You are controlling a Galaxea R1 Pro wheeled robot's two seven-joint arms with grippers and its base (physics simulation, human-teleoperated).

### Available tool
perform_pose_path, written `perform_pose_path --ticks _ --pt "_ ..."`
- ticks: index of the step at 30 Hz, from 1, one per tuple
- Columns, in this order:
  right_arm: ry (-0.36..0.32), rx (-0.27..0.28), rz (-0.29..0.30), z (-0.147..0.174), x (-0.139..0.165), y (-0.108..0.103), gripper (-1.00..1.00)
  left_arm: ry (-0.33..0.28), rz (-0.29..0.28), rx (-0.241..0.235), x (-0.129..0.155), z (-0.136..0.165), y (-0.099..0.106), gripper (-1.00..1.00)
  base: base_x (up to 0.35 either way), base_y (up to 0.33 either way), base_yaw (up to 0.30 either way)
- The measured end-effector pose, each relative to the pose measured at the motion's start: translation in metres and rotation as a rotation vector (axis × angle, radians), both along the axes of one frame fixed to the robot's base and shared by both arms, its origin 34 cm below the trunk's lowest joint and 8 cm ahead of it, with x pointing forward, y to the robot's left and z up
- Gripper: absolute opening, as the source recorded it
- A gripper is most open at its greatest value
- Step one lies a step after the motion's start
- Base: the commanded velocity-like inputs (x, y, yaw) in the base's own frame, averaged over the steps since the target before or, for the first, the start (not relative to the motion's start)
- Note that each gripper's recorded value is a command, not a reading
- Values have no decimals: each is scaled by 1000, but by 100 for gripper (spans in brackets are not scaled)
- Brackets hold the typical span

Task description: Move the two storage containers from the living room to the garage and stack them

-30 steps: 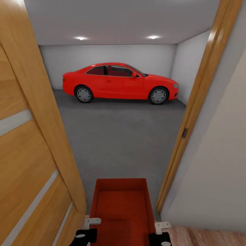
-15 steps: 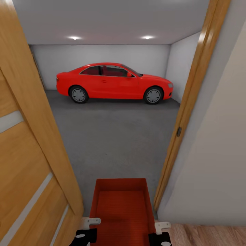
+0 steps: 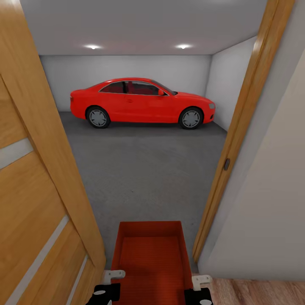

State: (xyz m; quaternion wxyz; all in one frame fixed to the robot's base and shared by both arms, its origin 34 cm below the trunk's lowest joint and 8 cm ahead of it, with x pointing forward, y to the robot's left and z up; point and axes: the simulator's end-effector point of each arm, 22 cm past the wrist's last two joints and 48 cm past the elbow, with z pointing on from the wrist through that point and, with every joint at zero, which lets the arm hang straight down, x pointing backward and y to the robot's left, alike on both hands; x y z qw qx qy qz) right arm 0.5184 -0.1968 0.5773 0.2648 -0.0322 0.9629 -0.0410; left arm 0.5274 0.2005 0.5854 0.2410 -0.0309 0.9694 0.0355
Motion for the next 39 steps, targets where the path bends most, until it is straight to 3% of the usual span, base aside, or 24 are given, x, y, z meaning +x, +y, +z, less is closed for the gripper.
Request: perform_pose_path --ticks 15,39 --pt "0 0 0 0 0 0 -100 0 0 0 0 0 0 -100 24 0 0" --pt "0 0 -1 0 -1 0 -100 0 -1 0 0 0 0 -100 311 0 0"
